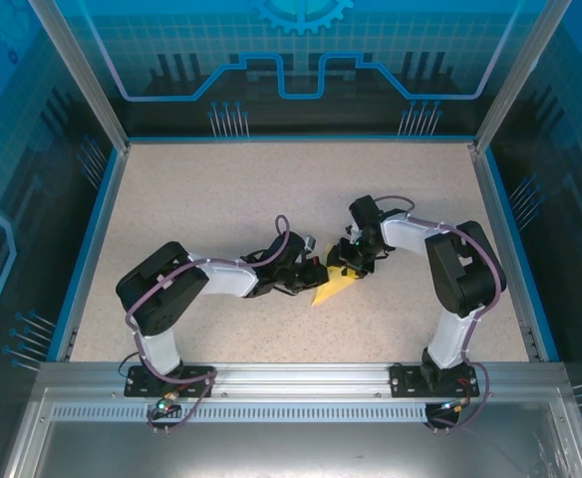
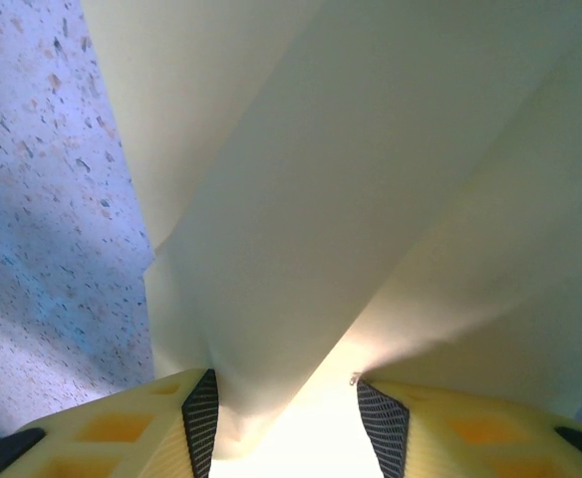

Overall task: Fold a paper plane with a square sheet of paper (pick it up from the middle)
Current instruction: Fourth fold the wing at the center of the table.

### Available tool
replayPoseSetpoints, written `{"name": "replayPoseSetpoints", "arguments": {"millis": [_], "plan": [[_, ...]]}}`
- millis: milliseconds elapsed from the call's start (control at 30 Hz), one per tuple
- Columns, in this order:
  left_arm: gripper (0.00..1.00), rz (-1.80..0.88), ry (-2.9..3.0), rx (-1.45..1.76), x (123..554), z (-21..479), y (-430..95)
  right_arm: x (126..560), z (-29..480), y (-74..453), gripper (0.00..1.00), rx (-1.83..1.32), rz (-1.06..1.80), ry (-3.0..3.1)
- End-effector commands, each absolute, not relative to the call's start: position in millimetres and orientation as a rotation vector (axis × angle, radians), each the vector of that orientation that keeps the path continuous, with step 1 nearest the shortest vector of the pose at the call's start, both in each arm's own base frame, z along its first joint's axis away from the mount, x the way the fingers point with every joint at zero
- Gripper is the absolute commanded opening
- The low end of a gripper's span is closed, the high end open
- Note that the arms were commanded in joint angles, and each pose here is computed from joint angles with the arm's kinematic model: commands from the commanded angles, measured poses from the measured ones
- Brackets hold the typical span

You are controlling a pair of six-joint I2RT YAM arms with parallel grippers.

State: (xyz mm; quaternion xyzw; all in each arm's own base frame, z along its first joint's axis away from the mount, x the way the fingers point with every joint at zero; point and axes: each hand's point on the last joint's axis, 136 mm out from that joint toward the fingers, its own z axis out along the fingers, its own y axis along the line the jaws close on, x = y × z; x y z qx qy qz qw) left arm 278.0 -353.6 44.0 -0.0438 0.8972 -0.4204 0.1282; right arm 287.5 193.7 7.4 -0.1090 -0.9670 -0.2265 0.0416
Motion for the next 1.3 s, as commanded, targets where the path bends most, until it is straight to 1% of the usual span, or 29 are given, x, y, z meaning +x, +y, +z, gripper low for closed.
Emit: {"name": "replayPoseSetpoints", "arguments": {"millis": [0,467,1267], "plan": [[0.01,-1.187,2.632,-0.116,280,40,-355,239,-55,145,0.49,-0.391,-0.247,-2.874],[0.00,-1.098,2.678,-0.142,280,23,-348,237,-57,144,0.49,-0.389,-0.235,-2.868],[0.00,-1.044,2.730,-0.164,277,6,-342,232,-68,140,0.47,-0.367,-0.165,-2.853]]}}
